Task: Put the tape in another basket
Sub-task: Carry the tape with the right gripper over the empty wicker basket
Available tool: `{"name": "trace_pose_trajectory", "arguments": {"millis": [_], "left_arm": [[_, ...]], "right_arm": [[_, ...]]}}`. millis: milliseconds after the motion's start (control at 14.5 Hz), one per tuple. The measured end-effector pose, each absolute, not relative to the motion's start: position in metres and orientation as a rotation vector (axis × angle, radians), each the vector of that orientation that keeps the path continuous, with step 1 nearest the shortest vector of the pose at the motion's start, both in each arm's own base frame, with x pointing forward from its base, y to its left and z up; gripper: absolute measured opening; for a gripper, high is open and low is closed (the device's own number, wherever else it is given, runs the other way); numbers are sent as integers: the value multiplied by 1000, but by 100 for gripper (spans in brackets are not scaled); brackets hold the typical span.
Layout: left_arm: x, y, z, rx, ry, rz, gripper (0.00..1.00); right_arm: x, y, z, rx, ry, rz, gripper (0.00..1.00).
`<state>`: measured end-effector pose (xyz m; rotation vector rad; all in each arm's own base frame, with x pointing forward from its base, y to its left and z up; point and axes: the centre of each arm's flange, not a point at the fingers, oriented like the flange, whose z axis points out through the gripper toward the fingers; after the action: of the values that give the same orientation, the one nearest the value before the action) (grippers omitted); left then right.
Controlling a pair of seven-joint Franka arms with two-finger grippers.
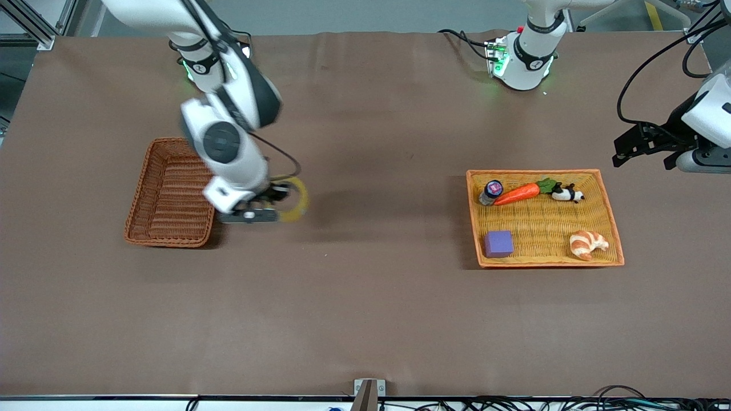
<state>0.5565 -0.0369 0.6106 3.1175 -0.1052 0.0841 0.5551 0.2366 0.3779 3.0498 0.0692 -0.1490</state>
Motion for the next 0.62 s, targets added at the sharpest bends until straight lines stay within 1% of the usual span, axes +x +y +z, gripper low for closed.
{"name": "trace_pose_trajectory", "arguments": {"millis": [138,275,481,619], "left_arm": [[557,-37,611,3118,-105,84,100],[557,-37,611,3118,-105,84,100],[557,-37,611,3118,-105,84,100],[557,-37,611,3118,-105,84,100]], "right_arm": [[563,160,400,3027,113,-196,22],[563,87,397,3022,168,-249,22],[548,1,362,3031,212,-310,22],[534,-38,330,3040,265,-269,22]]}}
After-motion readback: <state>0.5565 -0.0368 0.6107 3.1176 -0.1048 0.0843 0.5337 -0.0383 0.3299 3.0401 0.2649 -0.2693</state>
